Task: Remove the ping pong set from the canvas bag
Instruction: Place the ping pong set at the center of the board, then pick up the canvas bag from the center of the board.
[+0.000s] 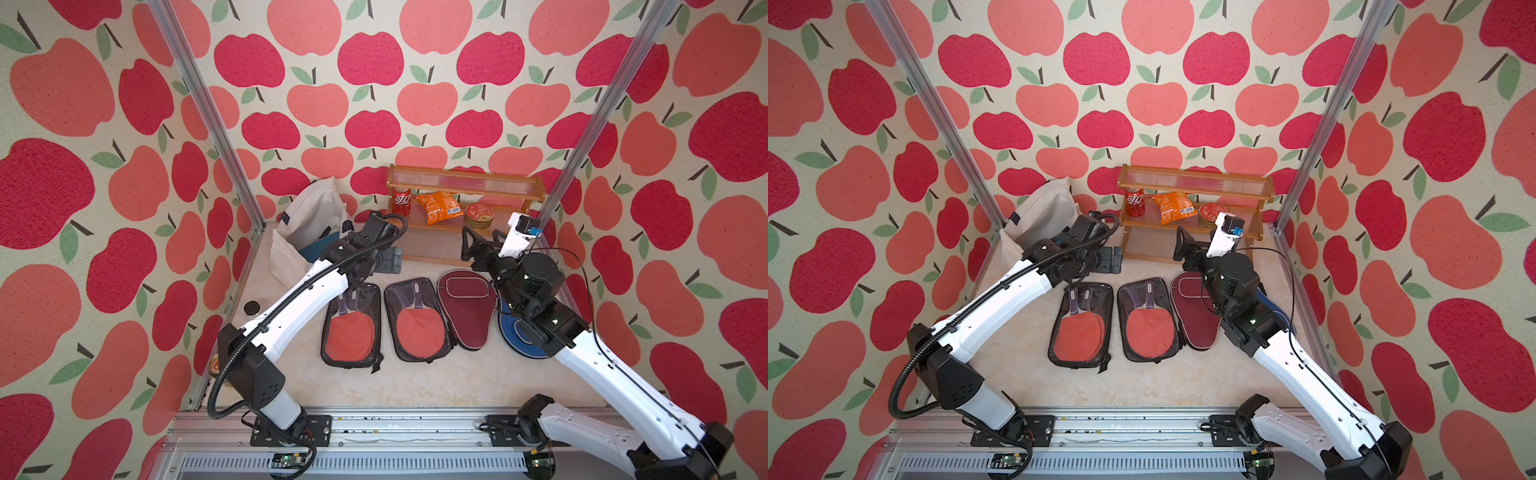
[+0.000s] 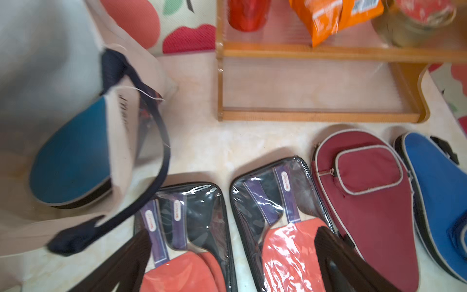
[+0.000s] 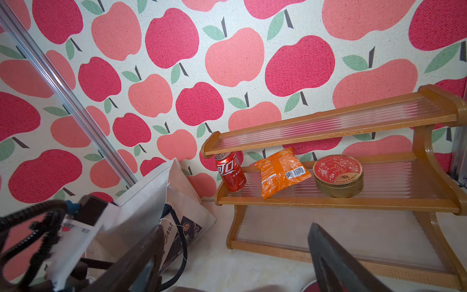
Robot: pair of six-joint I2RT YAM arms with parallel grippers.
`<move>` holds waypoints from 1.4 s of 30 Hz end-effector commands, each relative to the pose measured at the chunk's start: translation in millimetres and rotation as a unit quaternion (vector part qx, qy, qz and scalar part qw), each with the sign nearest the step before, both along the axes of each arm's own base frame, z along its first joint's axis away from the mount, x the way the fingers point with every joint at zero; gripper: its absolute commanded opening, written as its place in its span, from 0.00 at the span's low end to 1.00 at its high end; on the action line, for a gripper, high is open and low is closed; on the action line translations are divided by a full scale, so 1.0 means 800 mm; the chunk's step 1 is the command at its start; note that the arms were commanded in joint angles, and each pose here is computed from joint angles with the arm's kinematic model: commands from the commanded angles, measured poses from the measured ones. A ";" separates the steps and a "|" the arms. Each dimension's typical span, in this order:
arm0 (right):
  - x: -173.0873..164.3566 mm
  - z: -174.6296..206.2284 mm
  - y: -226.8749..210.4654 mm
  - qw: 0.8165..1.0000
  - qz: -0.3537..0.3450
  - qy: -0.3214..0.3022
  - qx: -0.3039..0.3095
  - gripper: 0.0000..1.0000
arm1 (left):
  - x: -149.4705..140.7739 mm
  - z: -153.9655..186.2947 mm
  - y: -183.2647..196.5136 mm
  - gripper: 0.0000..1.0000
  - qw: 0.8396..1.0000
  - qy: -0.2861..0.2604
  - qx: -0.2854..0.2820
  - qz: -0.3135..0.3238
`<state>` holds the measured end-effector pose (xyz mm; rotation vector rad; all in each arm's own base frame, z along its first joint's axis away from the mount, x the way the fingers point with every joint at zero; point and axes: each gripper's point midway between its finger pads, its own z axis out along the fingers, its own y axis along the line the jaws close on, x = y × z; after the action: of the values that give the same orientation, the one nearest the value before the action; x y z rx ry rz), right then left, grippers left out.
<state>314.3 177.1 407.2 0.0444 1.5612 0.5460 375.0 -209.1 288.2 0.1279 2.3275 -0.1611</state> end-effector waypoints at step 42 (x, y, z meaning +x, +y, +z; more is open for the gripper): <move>0.128 -0.276 0.468 0.894 0.256 0.346 0.127 0.84 | 0.232 -0.032 0.361 0.99 0.983 0.030 0.021 0.177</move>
<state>416.4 542.1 184.1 -0.0135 2.1763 1.1846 556.9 81.5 269.3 -0.3017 2.3456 0.0771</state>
